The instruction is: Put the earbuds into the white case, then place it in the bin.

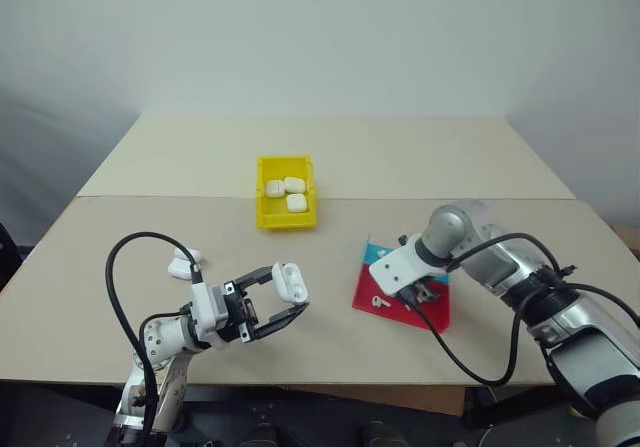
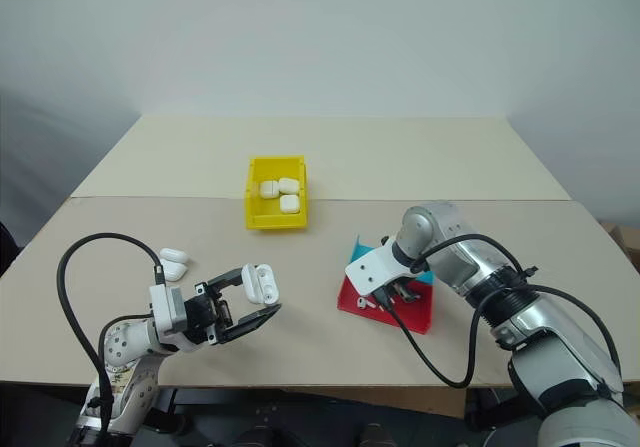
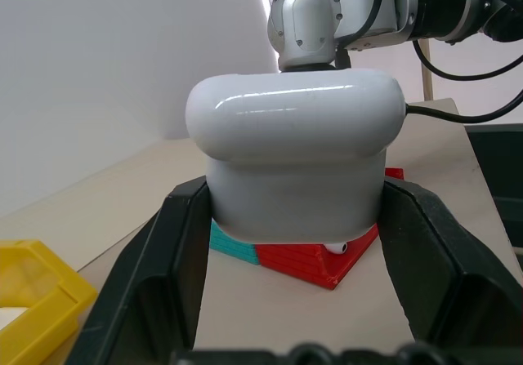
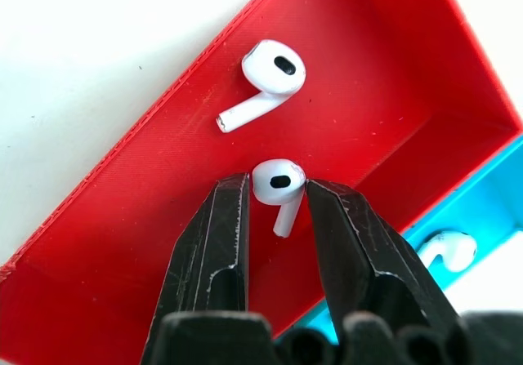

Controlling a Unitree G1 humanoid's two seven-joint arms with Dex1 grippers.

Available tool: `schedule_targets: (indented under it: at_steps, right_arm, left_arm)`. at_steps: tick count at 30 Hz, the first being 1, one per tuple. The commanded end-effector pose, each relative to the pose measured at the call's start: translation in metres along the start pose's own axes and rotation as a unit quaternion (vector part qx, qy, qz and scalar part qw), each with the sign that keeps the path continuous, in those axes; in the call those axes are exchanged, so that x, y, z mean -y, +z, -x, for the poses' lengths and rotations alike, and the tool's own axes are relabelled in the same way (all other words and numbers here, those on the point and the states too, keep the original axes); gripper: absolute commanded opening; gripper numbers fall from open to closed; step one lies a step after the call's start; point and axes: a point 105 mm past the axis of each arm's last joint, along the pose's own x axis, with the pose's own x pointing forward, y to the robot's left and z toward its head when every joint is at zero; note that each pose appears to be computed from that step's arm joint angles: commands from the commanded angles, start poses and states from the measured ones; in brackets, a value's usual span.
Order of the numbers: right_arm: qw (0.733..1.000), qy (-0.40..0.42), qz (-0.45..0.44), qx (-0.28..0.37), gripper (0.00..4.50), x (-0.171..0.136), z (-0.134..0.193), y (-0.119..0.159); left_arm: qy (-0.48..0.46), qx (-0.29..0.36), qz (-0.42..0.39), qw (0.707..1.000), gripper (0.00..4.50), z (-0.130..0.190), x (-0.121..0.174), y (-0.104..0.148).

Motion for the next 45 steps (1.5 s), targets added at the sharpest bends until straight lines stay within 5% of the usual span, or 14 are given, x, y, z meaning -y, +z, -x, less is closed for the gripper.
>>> schedule_targets:
  at_steps: [1, 13, 17, 26, 32, 40, 45]
  right_arm:
    - [1.0, -0.009, 0.018, -0.005, 1.46, 0.005, 0.007, 0.002]
    - [1.0, -0.005, 0.024, -0.005, 1.46, 0.006, 0.007, 0.002]
    - [1.0, -0.003, 0.023, -0.001, 0.65, 0.004, 0.006, 0.003]
    - [1.0, -0.013, 0.023, 0.003, 0.63, 0.006, 0.01, 0.005]
    - [0.993, -0.078, -0.043, 0.083, 0.63, 0.012, 0.049, 0.018]
    - [0.917, -0.218, -0.2, 0.267, 0.63, -0.012, 0.123, 0.027]
    - [0.767, -0.359, -0.271, 0.457, 0.63, -0.01, 0.18, 0.039]
  left_arm:
    - [-0.006, 0.01, -0.018, 1.0, 2.77, -0.002, 0.002, 0.009]
    - [-0.004, 0.011, -0.019, 1.0, 2.77, -0.003, 0.003, 0.009]
    - [-0.003, 0.01, -0.018, 1.0, 2.77, -0.003, 0.003, 0.009]
    - [-0.003, 0.008, -0.02, 1.0, 2.77, -0.002, 0.001, 0.008]
    - [0.0, 0.034, -0.02, 0.999, 2.77, -0.01, 0.0, 0.019]
    - [-0.014, 0.08, -0.005, 0.997, 2.77, -0.027, 0.0, 0.04]
    - [-0.028, 0.116, 0.02, 0.993, 2.77, -0.044, -0.006, 0.051]
